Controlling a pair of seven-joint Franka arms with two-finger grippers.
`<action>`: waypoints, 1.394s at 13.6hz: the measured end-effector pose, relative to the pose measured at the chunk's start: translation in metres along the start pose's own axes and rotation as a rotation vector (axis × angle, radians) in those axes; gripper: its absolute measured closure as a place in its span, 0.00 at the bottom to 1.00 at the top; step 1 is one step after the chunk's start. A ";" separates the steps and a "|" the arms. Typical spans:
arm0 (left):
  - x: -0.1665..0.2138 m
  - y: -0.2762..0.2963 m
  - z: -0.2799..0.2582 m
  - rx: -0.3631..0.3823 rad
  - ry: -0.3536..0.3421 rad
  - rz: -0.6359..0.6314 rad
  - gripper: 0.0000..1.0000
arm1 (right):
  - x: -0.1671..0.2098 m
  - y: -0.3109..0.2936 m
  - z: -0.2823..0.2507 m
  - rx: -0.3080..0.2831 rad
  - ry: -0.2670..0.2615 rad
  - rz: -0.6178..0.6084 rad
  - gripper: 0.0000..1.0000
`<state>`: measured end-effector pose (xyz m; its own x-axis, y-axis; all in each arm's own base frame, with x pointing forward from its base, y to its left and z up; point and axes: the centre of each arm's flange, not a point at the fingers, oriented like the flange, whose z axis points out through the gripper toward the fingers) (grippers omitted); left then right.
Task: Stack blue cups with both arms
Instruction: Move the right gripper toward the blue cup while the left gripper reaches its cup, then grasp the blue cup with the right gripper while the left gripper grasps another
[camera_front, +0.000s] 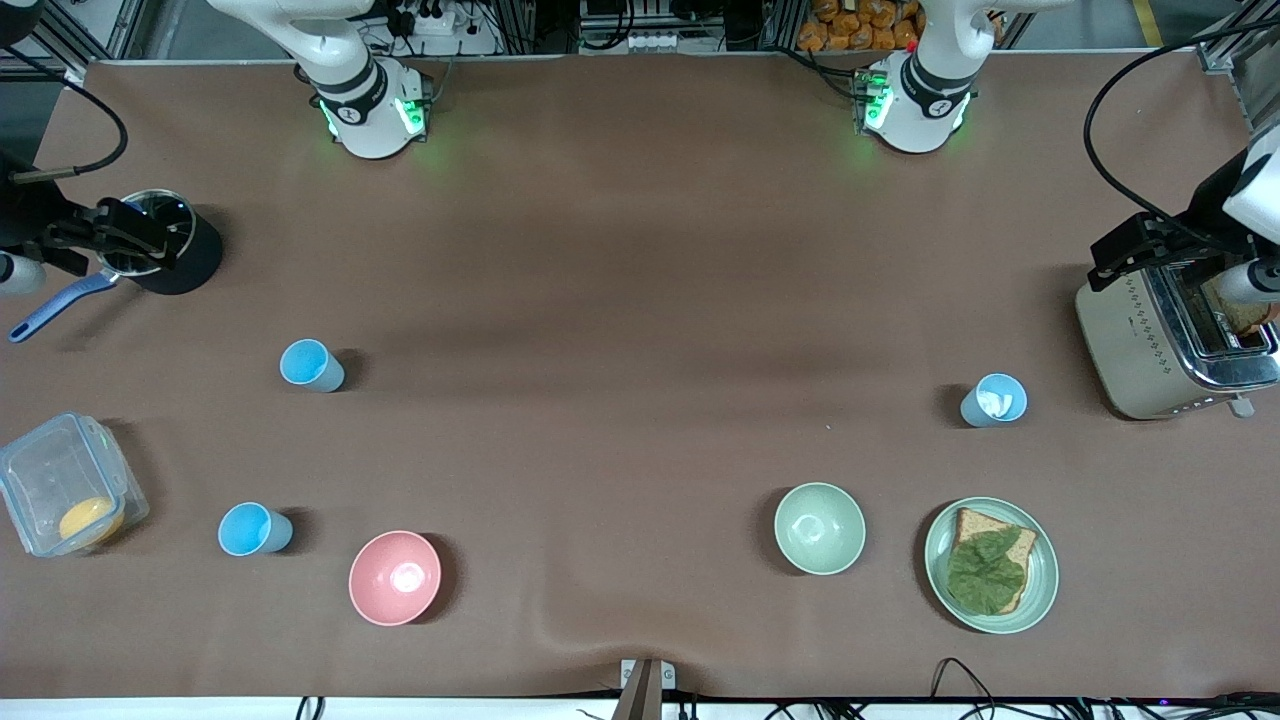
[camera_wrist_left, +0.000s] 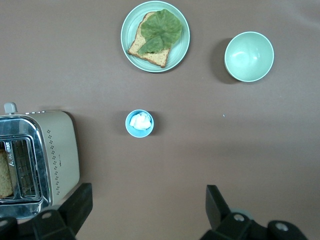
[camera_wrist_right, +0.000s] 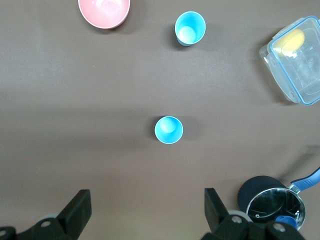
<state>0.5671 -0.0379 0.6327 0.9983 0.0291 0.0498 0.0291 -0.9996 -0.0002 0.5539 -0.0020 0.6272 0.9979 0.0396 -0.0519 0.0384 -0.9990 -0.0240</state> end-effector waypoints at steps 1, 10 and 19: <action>0.000 -0.002 0.000 0.000 0.000 -0.003 0.00 | 0.000 0.000 0.000 0.000 0.000 -0.001 0.00; 0.022 -0.019 0.096 0.008 -0.015 -0.018 0.00 | -0.001 -0.007 0.003 0.000 -0.017 -0.013 0.00; -0.005 -0.072 0.328 0.023 0.040 0.030 0.00 | 0.040 0.018 0.112 0.017 -0.252 0.026 0.00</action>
<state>0.5765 0.0340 0.3049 0.9960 -0.0014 0.0889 0.0008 -0.9997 -0.0250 0.5890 -0.0157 0.5125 0.9536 0.0204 -0.3003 0.0100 -0.9993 -0.0364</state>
